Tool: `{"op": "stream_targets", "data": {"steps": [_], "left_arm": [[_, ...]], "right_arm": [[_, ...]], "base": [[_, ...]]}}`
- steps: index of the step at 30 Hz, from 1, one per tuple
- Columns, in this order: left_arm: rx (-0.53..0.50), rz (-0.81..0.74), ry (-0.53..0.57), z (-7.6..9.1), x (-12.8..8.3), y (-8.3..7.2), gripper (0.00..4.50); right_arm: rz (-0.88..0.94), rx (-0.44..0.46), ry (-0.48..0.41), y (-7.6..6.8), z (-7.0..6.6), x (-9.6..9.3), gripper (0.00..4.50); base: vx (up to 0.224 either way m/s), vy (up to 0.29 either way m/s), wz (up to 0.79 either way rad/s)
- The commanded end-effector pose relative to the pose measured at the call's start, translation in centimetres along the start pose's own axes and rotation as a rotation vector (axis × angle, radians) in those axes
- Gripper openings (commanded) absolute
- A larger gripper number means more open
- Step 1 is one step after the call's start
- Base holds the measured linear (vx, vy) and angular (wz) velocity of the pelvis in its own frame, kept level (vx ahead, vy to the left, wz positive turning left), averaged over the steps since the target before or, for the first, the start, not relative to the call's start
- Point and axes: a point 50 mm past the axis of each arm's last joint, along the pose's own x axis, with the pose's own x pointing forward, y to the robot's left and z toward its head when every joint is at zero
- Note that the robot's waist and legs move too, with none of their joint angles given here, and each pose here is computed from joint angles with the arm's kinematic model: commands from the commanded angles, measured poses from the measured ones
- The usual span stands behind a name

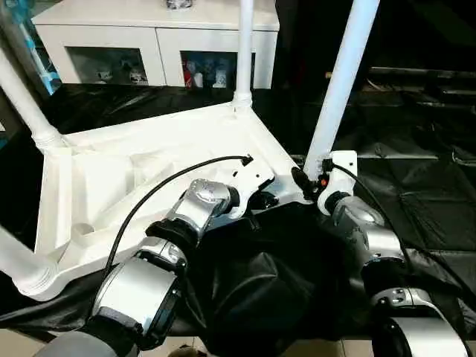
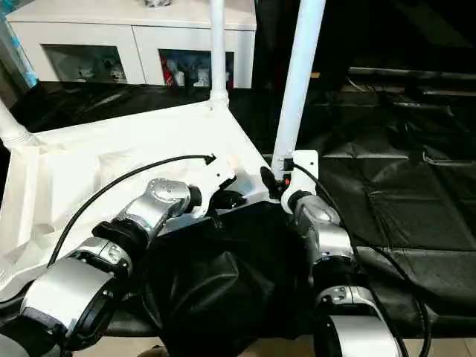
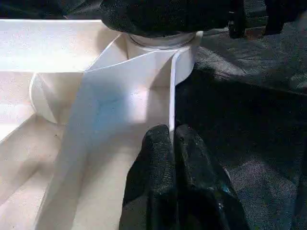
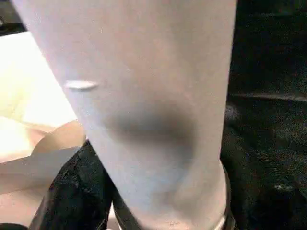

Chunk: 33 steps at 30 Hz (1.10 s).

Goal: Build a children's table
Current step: Rotate leg to tighten

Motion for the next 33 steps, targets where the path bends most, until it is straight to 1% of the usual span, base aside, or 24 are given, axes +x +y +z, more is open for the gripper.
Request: {"op": "stream_targets", "data": {"steps": [1,2,3,4,10,11,12,13,15,19,21,22,23,24,25,26,27,28,29,30,31,32,33], "left_arm": [[0.039,0.002,-0.121,2.6,0.3,-0.1,0.0],[0.077,-0.079,-0.123,2.1,-0.4,-0.1,0.0],[0.077,-0.079,-0.123,2.1,-0.4,-0.1,0.0],[0.086,-0.098,-0.124,2.0,-0.5,-0.1,0.0],[0.141,-0.282,-0.081,0.0,-2.9,0.2,0.0],[0.146,-0.316,-0.075,-0.3,-3.4,0.2,0.0],[0.147,-0.383,-0.056,-0.9,-4.3,0.3,0.0],[0.148,-0.385,-0.056,-1.0,-4.4,0.3,0.0],[0.149,-0.43,-0.038,-1.5,-5.4,0.6,0.0],[0.143,-0.45,-0.035,-1.8,-6.1,0.8,0.0],[0.139,-0.459,-0.033,-1.9,-6.2,0.8,0.0],[0.138,-0.465,-0.033,-1.9,-6.3,0.7,0.0],[0.138,-0.473,-0.035,-2.0,-6.4,0.6,0.0],[0.139,-0.472,-0.038,-2.0,-6.4,0.6,0.0],[0.139,-0.472,-0.038,-2.0,-6.4,0.6,0.0],[0.139,-0.47,-0.04,-2.0,-6.4,0.5,0.0],[0.14,-0.464,-0.043,-2.0,-6.3,0.5,0.0],[0.141,-0.449,-0.047,-1.9,-6.1,0.5,0.0],[0.14,-0.398,-0.058,-1.8,-5.7,0.6,0.0],[0.14,-0.394,-0.058,-1.8,-5.7,0.6,0.0],[0.14,-0.354,-0.061,-1.6,-5.4,0.7,0.0],[0.13,-0.288,-0.061,-1.4,-4.9,1.0,0.0],[0.13,-0.288,-0.061,-1.4,-4.9,1.0,0.0]], "right_arm": [[0.198,-0.013,0.094,3.9,-2.3,0.5,3.37],[0.311,-0.067,0.098,3.9,-1.9,0.1,3.53],[0.311,-0.067,0.098,3.9,-1.9,0.1,3.53],[0.334,-0.074,0.101,3.9,-1.9,0.0,3.7],[0.646,-0.183,0.117,2.8,-1.0,-2.4,3.7],[0.694,-0.205,0.125,2.5,-0.8,-2.9,3.7],[0.785,-0.228,0.153,2.0,-0.6,-3.8,3.7],[0.788,-0.229,0.154,2.0,-0.5,-3.8,3.7],[0.864,-0.239,0.184,1.3,-0.2,-4.7,3.7],[0.907,-0.24,0.202,0.9,0.2,-5.2,3.7],[0.917,-0.24,0.207,0.8,0.3,-5.3,3.47],[0.924,-0.241,0.211,0.8,0.3,-5.3,3.47],[0.928,-0.235,0.217,0.9,0.2,-5.3,3.33],[0.927,-0.234,0.218,1.0,0.1,-5.3,3.33],[0.927,-0.234,0.218,1.0,0.1,-5.3,3.23],[0.927,-0.233,0.219,1.0,0.1,-5.3,3.06],[0.925,-0.228,0.222,1.1,-0.1,-5.3,3.02],[0.909,-0.224,0.225,1.2,-0.3,-5.3,2.97],[0.848,-0.213,0.219,1.2,-0.7,-4.9,2.86],[0.841,-0.213,0.218,1.2,-0.7,-4.9,2.76],[0.771,-0.208,0.214,1.1,-1.0,-4.4,2.76],[0.663,-0.196,0.207,0.9,-1.5,-3.8,2.69],[0.663,-0.196,0.207,0.9,-1.5,-3.8,2.68]], "base": [[0.0,0.0,0.0],[0.0,0.0,0.0],[0.0,0.0,0.0],[0.0,0.0,0.0],[0.0,0.0,0.0],[0.0,0.0,0.0],[0.0,0.0,0.0],[0.0,0.0,0.0],[0.0,0.0,0.0],[0.0,0.0,0.0],[0.0,0.0,0.0],[0.0,0.0,0.0],[0.0,0.0,0.0],[0.0,0.0,0.0],[0.0,0.0,0.0],[0.0,0.0,0.0],[0.0,0.0,0.0],[0.0,0.0,0.0],[0.0,0.0,0.0],[0.0,0.0,0.0],[0.0,0.0,0.0],[0.0,0.0,0.0],[0.0,0.0,0.0]]}}
